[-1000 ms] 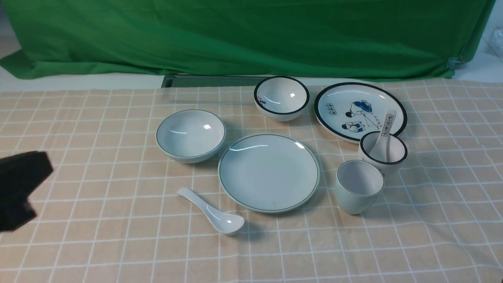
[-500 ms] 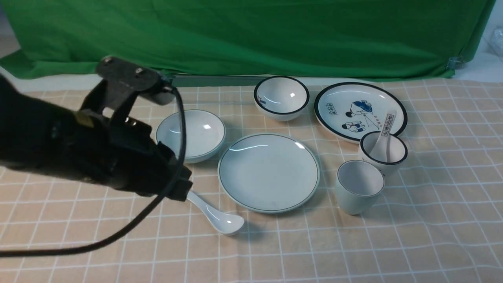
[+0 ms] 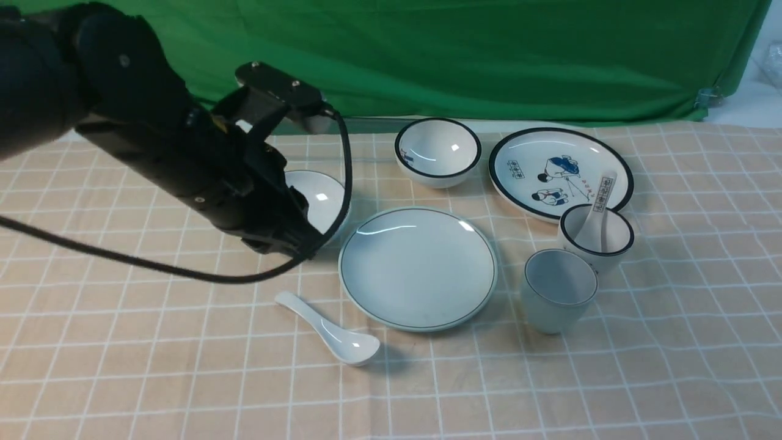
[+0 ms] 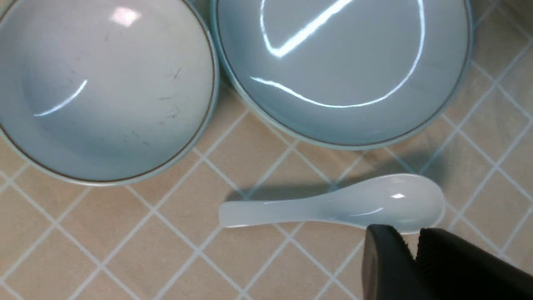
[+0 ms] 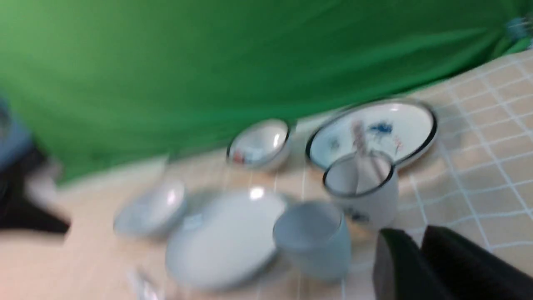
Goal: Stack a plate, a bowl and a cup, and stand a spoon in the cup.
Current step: Use the left arm to grab a blue rice bowl
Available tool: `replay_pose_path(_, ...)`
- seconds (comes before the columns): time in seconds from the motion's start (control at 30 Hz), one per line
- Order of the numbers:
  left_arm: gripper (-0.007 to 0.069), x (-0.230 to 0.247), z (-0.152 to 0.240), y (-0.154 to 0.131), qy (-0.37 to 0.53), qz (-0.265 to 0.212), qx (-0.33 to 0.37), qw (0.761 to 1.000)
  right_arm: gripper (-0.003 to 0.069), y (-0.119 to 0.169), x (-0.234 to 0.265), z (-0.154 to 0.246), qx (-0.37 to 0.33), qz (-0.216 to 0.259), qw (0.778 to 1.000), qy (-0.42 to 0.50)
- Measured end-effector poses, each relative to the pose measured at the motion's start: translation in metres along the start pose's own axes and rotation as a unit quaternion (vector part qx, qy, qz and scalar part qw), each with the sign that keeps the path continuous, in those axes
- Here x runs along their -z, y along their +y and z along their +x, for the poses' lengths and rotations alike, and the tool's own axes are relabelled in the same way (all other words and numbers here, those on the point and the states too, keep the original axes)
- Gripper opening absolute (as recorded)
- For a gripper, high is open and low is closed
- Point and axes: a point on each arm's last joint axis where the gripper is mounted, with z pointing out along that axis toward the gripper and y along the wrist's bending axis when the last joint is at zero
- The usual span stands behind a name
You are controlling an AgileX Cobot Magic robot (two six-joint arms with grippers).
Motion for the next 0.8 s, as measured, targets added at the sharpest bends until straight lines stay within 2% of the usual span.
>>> replay_pose_path(0.1,0.0224,-0.013,-0.010,0.022,0.010,-0.009,-0.014,1.000,0.0091,0.018,0.005,-0.028,0.088,-0.032,0.986,0.141)
replay_pose_path(0.13,0.0230,-0.016,-0.010,0.024,0.013,-0.009,-0.014,1.000,0.0090,0.018,0.003,-0.028,0.095,-0.033,0.982,0.161)
replay_pose_path(0.2,0.0290,-0.029,-0.015,0.037,0.014,-0.020,-0.025,0.999,0.0089,0.026,-0.002,-0.039,0.135,-0.054,0.963,0.228)
replay_pose_path(0.4,0.0370,-0.067,-0.027,0.051,0.026,-0.040,-0.104,0.993,0.0088,0.032,-0.020,-0.044,0.162,-0.069,0.949,0.263)
replay_pose_path(0.53,0.0377,-0.090,-0.024,0.053,0.058,-0.054,-0.146,0.986,0.0087,0.032,-0.024,-0.045,0.167,-0.070,0.948,0.263)
replay_pose_path(0.8,0.0365,-0.118,-0.020,0.060,0.068,-0.061,-0.172,0.981,0.0088,0.032,-0.024,-0.045,0.183,-0.074,0.945,0.259)
